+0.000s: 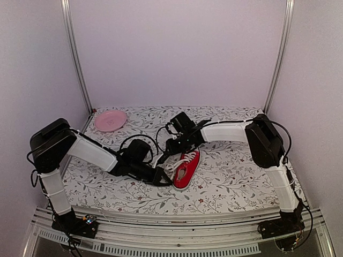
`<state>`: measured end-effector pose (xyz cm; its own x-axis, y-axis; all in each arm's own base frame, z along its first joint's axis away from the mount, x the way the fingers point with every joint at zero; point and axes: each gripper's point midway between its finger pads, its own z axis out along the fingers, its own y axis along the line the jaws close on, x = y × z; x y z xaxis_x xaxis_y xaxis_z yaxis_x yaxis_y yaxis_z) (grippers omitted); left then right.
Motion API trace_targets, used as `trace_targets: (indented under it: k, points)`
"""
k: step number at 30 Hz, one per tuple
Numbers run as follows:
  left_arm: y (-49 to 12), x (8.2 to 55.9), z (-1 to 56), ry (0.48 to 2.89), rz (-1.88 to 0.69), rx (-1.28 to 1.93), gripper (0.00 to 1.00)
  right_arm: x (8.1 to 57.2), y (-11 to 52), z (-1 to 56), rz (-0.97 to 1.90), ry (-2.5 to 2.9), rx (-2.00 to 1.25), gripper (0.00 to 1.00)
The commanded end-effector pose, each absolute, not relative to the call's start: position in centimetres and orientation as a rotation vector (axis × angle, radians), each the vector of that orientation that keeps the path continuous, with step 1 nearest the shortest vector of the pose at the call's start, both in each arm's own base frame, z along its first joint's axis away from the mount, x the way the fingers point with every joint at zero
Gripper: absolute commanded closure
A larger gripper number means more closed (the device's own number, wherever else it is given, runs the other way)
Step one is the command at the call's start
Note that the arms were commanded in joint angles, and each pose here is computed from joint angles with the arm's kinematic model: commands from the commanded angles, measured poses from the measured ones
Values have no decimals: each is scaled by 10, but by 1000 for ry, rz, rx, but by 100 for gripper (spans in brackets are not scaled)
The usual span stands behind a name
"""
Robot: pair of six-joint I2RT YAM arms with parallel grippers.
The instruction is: Tie the shoes
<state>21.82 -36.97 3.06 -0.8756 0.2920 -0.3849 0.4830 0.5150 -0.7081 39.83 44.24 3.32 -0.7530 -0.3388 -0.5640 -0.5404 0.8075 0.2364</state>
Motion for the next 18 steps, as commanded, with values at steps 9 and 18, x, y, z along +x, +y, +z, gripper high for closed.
trace_targets:
  k: [9,18]
  points:
    - [-381,212,32,2510,-1341,690,100,399,446,-11,390,2540,-704,59]
    - [-381,213,33,2508,-1339,682,100,402,433,-27,233,2549,-687,77]
